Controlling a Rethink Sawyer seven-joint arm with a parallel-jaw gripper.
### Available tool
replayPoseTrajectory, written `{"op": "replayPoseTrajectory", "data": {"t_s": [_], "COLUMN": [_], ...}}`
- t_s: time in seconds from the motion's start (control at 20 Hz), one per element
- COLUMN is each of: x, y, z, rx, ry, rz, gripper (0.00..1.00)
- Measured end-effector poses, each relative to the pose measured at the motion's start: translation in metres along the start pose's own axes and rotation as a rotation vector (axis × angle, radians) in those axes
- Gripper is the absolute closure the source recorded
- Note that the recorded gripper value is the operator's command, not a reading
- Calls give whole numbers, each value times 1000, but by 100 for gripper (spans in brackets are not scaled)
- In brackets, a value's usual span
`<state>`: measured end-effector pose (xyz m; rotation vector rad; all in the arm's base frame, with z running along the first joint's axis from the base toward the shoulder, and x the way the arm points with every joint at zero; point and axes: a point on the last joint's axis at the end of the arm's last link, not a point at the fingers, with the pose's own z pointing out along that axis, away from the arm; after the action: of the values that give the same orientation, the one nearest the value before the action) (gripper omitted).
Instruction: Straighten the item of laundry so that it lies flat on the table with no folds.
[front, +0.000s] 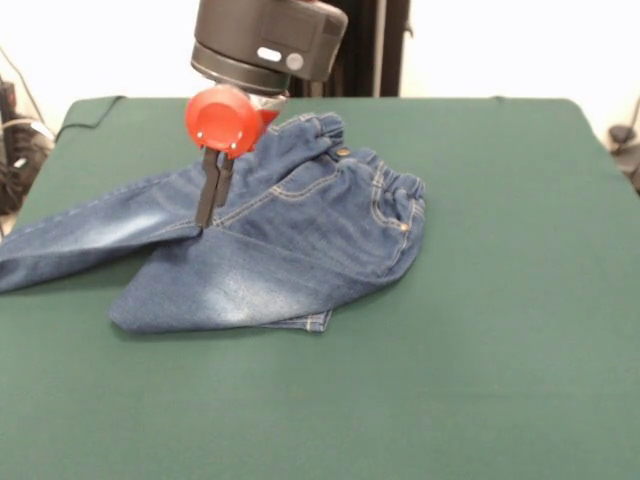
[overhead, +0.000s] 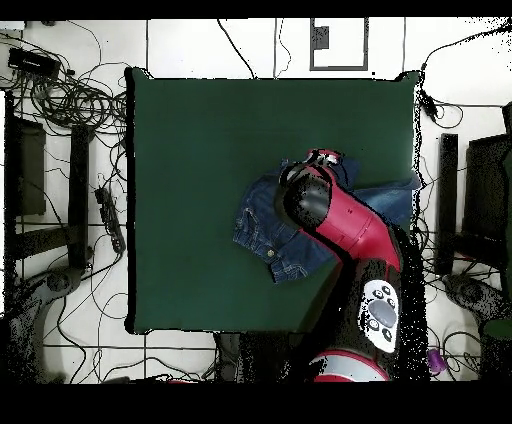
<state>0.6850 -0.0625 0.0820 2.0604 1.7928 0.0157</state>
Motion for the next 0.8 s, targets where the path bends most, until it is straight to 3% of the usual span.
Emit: {"op": "replayPoseTrajectory", "data": {"t_s": [0.4, 0.8], "x": [6, 13], "y": [16, 19], "z": [-10, -3], "rx": [-22, -8], "ry": [34, 100], "rz": [59, 121], "gripper": [0, 0]}}
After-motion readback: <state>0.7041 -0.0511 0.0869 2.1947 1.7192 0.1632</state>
